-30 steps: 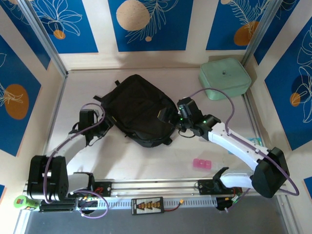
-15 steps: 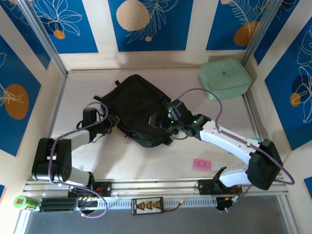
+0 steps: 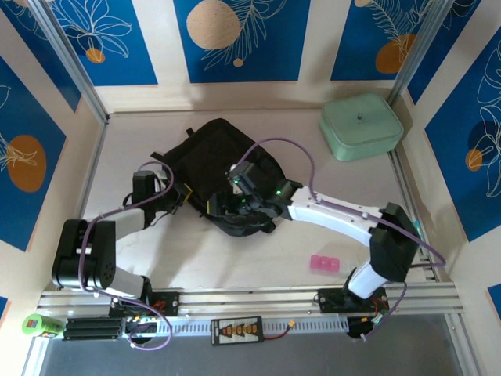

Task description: Pack books, pencil case, and school supplies into a backpack

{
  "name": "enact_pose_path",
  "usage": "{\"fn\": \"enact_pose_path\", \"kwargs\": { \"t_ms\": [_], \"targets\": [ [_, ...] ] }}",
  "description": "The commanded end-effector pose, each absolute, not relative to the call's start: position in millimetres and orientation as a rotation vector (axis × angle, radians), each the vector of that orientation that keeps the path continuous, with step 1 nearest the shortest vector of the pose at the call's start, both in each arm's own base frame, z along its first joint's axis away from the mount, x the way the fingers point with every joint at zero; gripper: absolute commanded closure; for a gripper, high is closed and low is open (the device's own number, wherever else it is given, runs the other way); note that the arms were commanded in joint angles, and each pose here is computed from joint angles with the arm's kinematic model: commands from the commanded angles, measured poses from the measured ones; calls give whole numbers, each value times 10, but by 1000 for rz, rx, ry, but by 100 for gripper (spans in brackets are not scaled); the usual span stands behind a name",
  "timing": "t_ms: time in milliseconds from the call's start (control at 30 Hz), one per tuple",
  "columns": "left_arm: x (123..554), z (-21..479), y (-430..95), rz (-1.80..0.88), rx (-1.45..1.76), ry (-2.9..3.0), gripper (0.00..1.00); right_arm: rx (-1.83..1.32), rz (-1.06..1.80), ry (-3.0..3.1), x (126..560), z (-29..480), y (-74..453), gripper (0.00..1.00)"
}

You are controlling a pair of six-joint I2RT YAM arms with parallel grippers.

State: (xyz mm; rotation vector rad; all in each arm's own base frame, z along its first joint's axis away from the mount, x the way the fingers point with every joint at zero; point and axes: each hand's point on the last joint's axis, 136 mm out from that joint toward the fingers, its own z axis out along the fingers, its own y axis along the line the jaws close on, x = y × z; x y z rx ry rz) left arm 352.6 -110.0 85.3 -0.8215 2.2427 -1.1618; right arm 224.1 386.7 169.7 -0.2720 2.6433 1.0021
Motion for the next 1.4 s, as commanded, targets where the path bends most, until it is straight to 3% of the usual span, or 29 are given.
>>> {"fn": "enact_pose_path", "kwargs": {
  "t_ms": [0,300,467,633,1100,1367],
  "targets": [
    [3690,1454,-1208,-1232,-689,2099,100,-326,940,2740,2144,1492,3932,36],
    [3652,1759,-1437,-1263,-651,2070,100,-128,746,2813,2432,1175,3700,38],
    [3614,1797,-1573,-1295,-630,2082,100,-39,717,2787,2702,1091,3473,30],
    [3614,1736,-1754,-1329,-605,2111,100,-60,742,2737,2905,1174,3407,29],
    [3631,1608,-1809,-1326,-600,2135,100,54,810,2757,2586,1410,3472,40],
    [3632,1606,-1817,-1331,-592,2134,100,207,597,2775,2711,1318,3466,30]
  ]
}}
